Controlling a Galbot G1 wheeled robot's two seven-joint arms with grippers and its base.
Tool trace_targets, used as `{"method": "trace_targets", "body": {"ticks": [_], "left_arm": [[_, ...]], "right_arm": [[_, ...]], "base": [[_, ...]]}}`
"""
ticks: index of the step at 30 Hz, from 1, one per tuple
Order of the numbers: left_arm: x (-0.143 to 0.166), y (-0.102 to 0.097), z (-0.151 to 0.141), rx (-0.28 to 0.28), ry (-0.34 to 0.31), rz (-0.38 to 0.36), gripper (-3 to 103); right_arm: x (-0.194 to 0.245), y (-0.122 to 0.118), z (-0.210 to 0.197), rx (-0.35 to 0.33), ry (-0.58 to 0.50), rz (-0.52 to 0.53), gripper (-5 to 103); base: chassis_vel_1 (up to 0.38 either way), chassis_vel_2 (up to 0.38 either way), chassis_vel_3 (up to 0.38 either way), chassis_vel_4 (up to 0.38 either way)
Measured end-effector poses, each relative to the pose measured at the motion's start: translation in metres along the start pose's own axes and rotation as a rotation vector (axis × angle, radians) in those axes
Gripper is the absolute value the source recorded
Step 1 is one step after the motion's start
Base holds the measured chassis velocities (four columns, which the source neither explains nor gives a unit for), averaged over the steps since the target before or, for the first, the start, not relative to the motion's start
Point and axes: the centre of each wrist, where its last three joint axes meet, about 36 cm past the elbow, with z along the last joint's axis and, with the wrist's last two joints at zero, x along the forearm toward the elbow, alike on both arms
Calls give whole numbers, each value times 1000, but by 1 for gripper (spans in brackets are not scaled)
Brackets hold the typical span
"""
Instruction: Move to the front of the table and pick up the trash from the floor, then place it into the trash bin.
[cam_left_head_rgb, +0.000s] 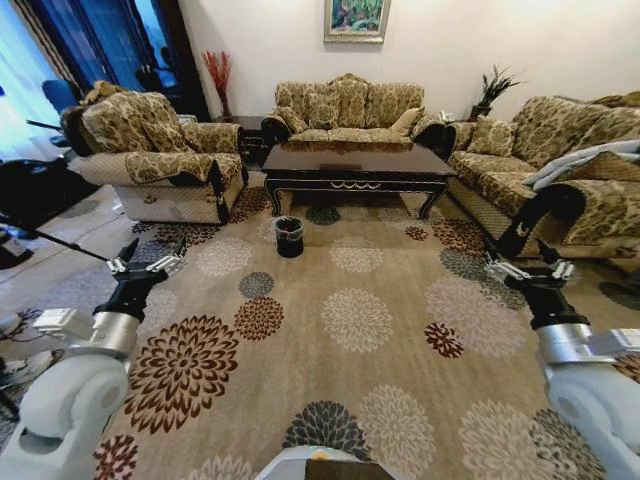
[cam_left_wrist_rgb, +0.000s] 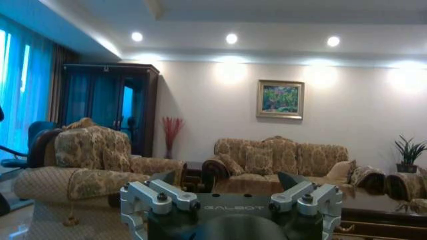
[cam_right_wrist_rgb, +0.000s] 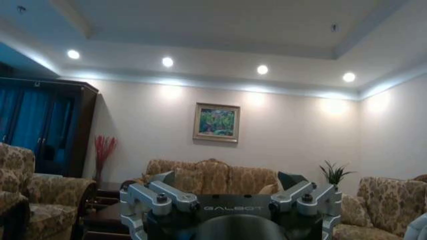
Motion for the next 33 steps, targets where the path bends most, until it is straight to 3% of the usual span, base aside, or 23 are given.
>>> {"method": "trace_targets", "body": {"ticks": [33], "left_arm": [[2, -2, 1, 4, 9, 3, 100]], "right_arm": [[0, 1, 2, -17, -4, 14, 100]], "base": [[0, 0, 0, 0]]}}
